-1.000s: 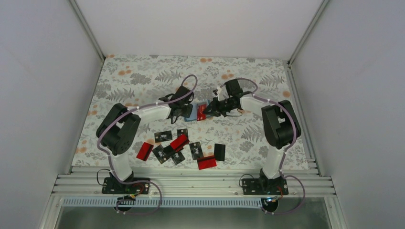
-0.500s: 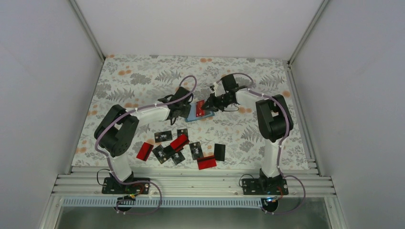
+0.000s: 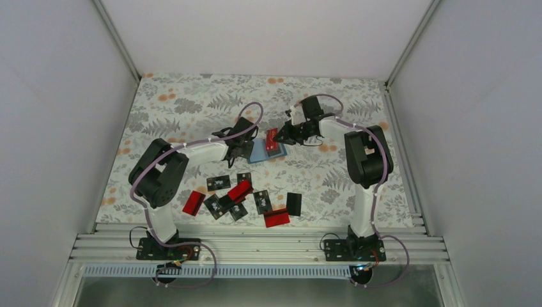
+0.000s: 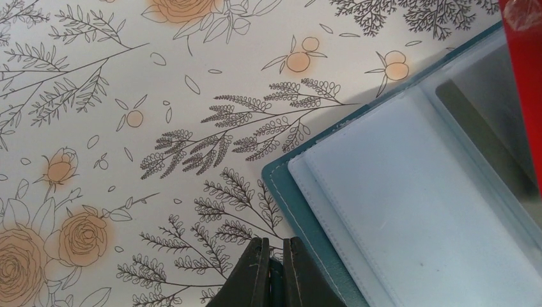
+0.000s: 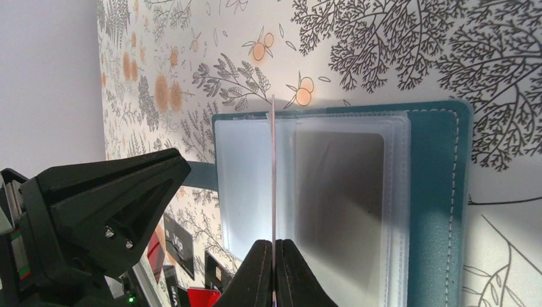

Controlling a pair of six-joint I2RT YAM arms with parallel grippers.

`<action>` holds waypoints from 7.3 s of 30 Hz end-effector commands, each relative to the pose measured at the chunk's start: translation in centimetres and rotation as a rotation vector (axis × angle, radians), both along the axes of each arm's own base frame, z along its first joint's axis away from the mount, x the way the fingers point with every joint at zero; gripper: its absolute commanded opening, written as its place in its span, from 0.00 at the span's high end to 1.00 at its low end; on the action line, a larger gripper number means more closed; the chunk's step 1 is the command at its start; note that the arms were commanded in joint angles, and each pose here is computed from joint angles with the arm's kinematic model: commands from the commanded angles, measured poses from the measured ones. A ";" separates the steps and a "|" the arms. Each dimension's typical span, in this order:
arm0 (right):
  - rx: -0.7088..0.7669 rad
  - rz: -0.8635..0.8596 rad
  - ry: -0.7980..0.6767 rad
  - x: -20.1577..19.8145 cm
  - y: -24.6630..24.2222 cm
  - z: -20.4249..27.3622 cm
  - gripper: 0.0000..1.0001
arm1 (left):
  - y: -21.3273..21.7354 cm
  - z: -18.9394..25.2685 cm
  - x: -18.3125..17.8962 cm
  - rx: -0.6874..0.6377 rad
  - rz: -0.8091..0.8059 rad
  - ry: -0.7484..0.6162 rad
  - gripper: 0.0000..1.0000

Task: Put the credit cards into the card holder

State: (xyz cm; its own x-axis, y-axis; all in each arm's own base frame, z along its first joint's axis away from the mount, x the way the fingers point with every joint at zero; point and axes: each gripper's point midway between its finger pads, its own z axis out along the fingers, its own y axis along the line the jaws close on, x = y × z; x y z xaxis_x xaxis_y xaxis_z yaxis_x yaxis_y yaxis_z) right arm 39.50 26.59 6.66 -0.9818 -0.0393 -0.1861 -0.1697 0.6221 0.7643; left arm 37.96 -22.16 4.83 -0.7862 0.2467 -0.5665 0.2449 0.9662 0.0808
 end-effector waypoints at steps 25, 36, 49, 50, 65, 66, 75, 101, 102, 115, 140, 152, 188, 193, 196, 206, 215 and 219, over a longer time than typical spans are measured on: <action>0.077 0.058 0.041 -1.2 1.2 -2.1 0.96 | 0.0 -0.9 0.4 0.004 0.018 0.018 0.98; 0.113 0.079 0.087 -2.2 1.9 -2.4 0.96 | -0.1 -1.1 0.4 0.003 0.017 0.023 0.98; 0.116 0.099 0.138 -2.5 2.1 -3.3 0.96 | -0.2 -0.6 0.5 -0.001 0.004 0.008 0.98; 0.117 0.104 0.139 -2.5 2.2 -3.3 0.96 | -0.3 -0.5 0.5 -0.002 0.000 0.004 0.98; 0.159 0.157 0.151 -2.1 3.4 -3.1 0.96 | -1.3 -0.3 0.8 -0.030 -0.055 -0.020 0.98; 0.162 0.160 0.153 -2.2 3.4 -3.2 0.96 | -1.3 -0.4 0.8 -0.032 -0.058 -0.019 0.98; 0.195 0.181 0.167 -2.5 4.1 -3.2 0.96 | -1.5 -0.3 0.8 -0.042 -0.068 -0.021 0.98; 0.183 0.093 0.250 -4.5 6.1 -4.6 0.96 | 0.3 -1.1 -1.2 -0.137 0.070 0.064 0.98; 0.179 0.089 0.250 -4.6 6.2 -4.7 0.96 | 0.6 -1.0 -1.2 -0.148 0.090 0.064 0.98; 0.159 0.098 0.247 -5.1 6.3 -5.1 0.96 | 2.2 -0.4 -2.7 -0.181 0.103 0.065 0.45; 0.149 0.068 0.245 -5.2 7.1 -5.0 0.96 | 2.2 -3.9 -4.9 -0.250 0.126 0.160 0.91; 0.129 0.040 0.242 -5.9 8.3 -5.2 0.96 | 2.1 -4.3 -6.1 -0.301 0.126 0.191 0.96; 0.085 0.006 0.220 -7.5 9.2 -4.8 0.90 | 2.0 -3.8 -6.2 -0.327 0.128 0.200 0.98; 0.080 0.030 0.189 -7.5 9.2 -3.2 0.83 | 2.4 -3.6 -6.1 -0.315 0.135 0.191 0.98; 0.074 0.034 0.180 -7.7 8.9 -2.5 0.82 | 2.4 -3.4 -6.0 -0.314 0.135 0.184 0.98; 0.029 0.035 0.123 -7.1 8.2 -0.9 0.71 | 2.7 -3.2 -5.9 -0.308 0.140 0.176 0.98; -0.032 0.045 0.005 -6.4 7.4 1.4 0.71 | 3.5 -0.8 -5.6 -0.273 0.153 0.130 0.97; -0.047 0.075 -0.046 -6.0 7.5 1.9 0.80 | 3.2 1.1 -5.4 -0.287 0.123 0.110 0.96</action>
